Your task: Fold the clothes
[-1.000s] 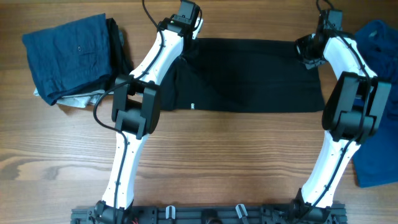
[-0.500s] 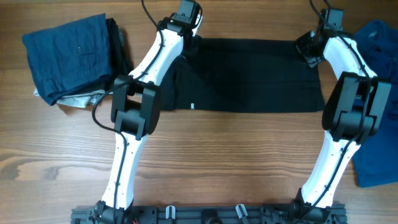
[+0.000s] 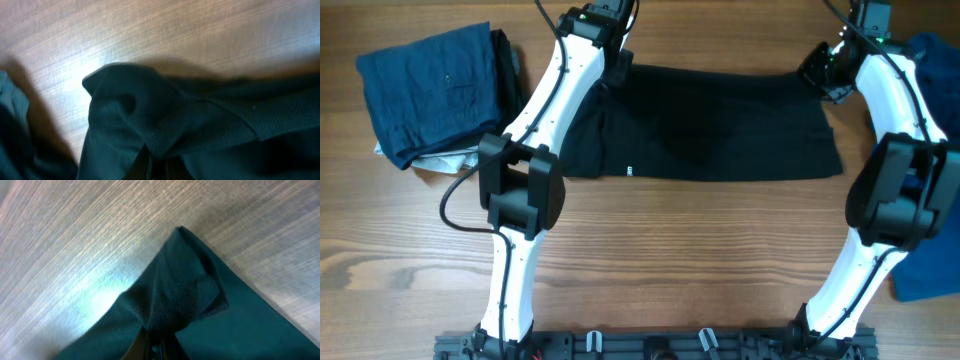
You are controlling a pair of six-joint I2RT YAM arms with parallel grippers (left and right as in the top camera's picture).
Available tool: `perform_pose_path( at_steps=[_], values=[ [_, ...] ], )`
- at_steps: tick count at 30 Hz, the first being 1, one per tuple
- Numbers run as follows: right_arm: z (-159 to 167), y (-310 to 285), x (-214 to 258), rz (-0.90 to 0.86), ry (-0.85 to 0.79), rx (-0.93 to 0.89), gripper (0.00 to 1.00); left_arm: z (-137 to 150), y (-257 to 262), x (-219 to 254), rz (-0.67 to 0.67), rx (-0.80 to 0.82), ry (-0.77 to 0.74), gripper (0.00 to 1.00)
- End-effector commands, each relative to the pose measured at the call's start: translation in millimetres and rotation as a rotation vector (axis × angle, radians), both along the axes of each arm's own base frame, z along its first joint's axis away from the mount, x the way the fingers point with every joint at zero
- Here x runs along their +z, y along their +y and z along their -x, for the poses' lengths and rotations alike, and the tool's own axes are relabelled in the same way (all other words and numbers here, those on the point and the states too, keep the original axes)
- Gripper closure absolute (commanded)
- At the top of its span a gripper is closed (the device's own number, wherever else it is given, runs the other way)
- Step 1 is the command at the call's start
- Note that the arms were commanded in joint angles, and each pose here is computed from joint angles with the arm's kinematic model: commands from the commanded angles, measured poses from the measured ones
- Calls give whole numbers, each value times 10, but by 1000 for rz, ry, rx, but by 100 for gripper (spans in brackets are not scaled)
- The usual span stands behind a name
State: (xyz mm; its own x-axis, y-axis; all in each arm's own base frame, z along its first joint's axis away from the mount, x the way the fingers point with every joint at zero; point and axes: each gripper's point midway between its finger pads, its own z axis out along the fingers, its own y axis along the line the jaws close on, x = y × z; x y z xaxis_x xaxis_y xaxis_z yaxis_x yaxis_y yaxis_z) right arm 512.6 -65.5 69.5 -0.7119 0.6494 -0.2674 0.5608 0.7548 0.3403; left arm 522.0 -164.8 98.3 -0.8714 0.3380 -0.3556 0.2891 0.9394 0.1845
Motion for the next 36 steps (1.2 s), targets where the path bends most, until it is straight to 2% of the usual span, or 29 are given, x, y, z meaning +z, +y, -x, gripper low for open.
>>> perform_pose_path(
  at_steps=[1, 4, 8, 11, 16, 20, 24, 30, 36],
  values=[
    [242, -150, 319, 10, 14, 31, 96, 242, 117, 353, -20, 4, 23, 96],
    [407, -186, 332, 1, 57, 69, 96, 428, 10, 321, 34, -28, 102, 94],
    [781, -227, 236, -21, 198, 100, 95, 717, -135, 258, 96, -65, 224, 94],
    [885, -253, 228, -30, 231, 111, 95, 838, -256, 245, 131, -91, 269, 94],
    [1074, -342, 265, 21, 299, 98, 96, 1069, -283, 220, 104, -105, 349, 94],
    [1347, -444, 281, 88, 413, 83, 96, 1202, -225, 212, 90, -65, 404, 94],
    [1530, -416, 286, 82, 487, 106, 96, 1249, -204, 208, 87, -37, 424, 94],
    [1695, -402, 199, 82, 555, 119, 95, 1350, -164, 167, 74, 3, 467, 90],
    [1774, -379, -24, 74, 577, 119, 96, 1454, -119, -165, 53, 32, 523, 89]
  ],
)
